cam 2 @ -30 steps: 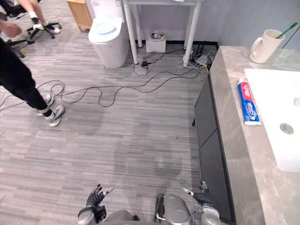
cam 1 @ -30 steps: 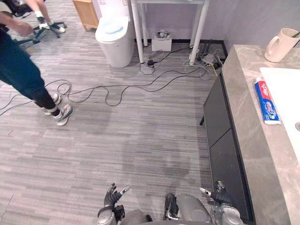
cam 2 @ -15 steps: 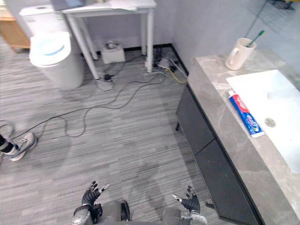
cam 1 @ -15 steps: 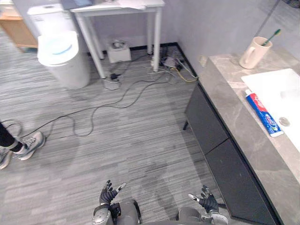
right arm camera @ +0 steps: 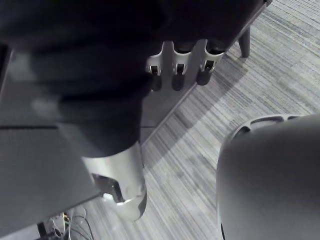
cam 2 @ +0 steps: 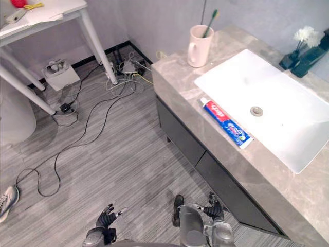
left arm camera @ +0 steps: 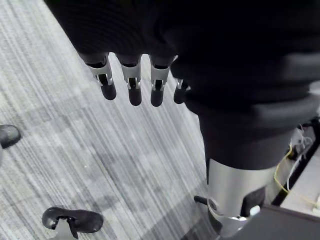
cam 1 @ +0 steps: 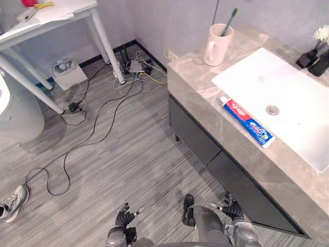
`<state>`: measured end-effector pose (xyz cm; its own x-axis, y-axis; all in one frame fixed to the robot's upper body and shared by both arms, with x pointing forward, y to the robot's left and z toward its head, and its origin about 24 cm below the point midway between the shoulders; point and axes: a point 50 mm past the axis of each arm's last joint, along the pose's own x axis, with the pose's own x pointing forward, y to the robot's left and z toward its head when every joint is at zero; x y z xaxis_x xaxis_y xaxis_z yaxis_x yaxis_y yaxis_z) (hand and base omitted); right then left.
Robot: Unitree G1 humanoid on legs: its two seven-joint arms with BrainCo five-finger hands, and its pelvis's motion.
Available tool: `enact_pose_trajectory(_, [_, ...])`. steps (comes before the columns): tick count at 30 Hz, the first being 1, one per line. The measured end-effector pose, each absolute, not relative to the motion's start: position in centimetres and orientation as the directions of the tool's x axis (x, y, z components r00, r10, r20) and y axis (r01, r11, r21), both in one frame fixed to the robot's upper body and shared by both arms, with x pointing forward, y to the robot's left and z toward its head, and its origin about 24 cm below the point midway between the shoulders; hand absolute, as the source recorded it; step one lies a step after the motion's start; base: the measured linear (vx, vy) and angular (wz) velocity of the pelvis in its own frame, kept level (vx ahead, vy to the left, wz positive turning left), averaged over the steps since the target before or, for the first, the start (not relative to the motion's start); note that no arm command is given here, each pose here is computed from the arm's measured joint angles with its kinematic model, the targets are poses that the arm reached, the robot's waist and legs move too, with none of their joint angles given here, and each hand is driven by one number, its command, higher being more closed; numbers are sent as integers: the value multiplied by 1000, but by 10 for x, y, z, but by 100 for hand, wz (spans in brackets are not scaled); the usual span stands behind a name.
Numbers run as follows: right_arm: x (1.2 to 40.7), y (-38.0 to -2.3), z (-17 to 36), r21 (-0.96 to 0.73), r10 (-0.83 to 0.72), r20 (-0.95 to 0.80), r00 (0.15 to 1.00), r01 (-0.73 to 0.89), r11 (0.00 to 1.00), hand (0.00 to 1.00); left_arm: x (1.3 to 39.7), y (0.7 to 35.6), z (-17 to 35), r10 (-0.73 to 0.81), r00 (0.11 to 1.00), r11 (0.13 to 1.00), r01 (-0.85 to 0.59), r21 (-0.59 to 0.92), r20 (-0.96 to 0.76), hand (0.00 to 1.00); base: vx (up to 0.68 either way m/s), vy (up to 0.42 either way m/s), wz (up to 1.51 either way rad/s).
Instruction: Organize washtable
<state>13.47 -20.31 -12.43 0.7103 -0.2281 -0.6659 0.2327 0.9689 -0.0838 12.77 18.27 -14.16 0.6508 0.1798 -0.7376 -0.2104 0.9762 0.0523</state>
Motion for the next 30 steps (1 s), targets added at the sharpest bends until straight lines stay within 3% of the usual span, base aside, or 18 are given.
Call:
enact_pose_trajectory(6, [108, -209, -131, -99, -267, -712, 649, 283, 954, 0, 130, 183, -136, 202, 677, 967, -255, 32, -708, 0, 214, -75, -46])
enact_pose_trajectory(14, [110, -208, -128, -104, -252, -704, 664, 254, 962, 0, 130, 175, -135, 196, 685, 963, -268, 8, -701, 0, 253, 232, -123])
enact_pose_trajectory(19, [107, -179, -133, -42, -194, -728, 657, 239, 970, 0, 132, 189, -133, 218, 687, 965, -258, 48, -693, 0, 231, 265, -131])
enact_pose_trajectory(24, [117, -174, -137, -36, -168, -738, 654, 210, 977, 0, 129, 197, -137, 221, 665, 968, -236, 80, -713, 0, 96, 91, -91])
enact_pose_trajectory(30, [123, -205, -136, -127, -216, -736, 642, 183, 975, 0, 128, 183, -142, 175, 654, 979, -194, 61, -736, 0, 75, 0, -43])
